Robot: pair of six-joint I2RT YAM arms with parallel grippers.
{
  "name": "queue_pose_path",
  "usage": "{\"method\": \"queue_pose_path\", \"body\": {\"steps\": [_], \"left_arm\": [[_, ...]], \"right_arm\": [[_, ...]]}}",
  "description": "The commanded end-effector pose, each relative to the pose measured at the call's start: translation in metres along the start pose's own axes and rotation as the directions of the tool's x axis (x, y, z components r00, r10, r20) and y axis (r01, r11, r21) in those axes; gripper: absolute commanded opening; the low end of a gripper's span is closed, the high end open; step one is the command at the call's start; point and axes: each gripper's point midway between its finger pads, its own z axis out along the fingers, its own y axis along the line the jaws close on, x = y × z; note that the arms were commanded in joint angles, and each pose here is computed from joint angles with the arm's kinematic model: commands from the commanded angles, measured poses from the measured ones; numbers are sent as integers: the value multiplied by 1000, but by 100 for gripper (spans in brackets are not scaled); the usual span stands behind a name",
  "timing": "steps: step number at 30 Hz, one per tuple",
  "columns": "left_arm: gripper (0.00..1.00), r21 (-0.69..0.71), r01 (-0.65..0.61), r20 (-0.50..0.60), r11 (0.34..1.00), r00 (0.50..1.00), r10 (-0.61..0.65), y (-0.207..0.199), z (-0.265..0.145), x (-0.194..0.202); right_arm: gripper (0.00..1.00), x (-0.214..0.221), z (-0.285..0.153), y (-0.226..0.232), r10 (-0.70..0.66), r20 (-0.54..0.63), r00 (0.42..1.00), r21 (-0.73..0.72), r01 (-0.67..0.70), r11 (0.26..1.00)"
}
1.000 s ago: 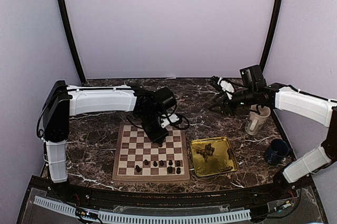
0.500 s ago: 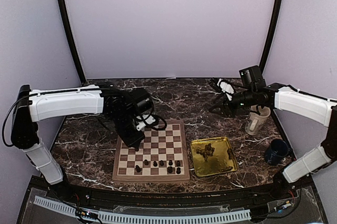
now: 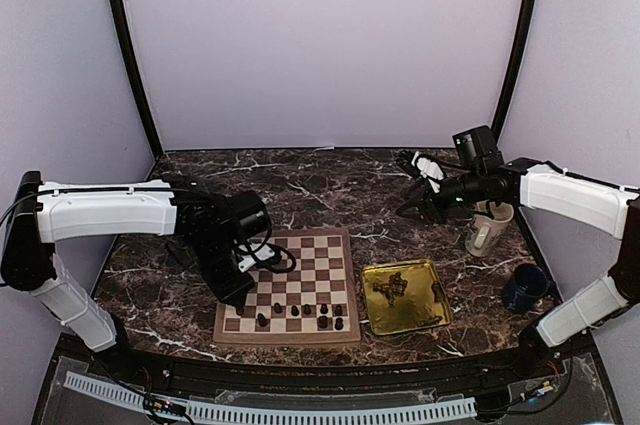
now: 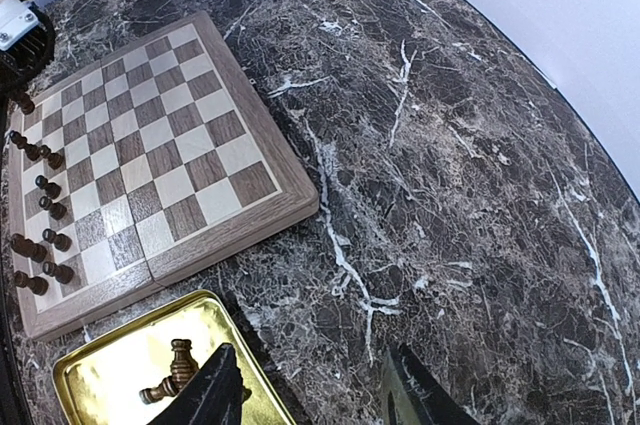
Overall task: Set up the chess pieces on the board
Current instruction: Place the knight at g8.
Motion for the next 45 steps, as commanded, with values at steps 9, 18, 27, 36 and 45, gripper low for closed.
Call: {"method": "queue_pose_path", "body": {"steps": [9, 18, 27, 36, 45], "left_arm": [[4, 90, -13, -31, 996, 999, 16, -18, 17, 6], [6, 85, -18, -68, 996, 997, 24, -17, 28, 12], [9, 82, -26, -81, 996, 996, 33, -16, 34, 13], [16, 76, -27, -72, 997, 997, 32, -15, 35, 13], [22, 78, -33, -59, 996, 998, 37, -16, 30, 9]], "right_arm": [[49, 1, 3, -1, -10, 5, 1000, -4, 10, 1000], [49, 1, 3, 0, -12, 5, 1000, -8, 12, 1000], [49, 3, 4, 1, -8, 1, 1000, -11, 8, 1000], [49, 3, 5, 2, -5, 1, 1000, -22, 5, 1000], [49, 3, 5, 2, -4, 3, 1000, -22, 4, 1000]]}}
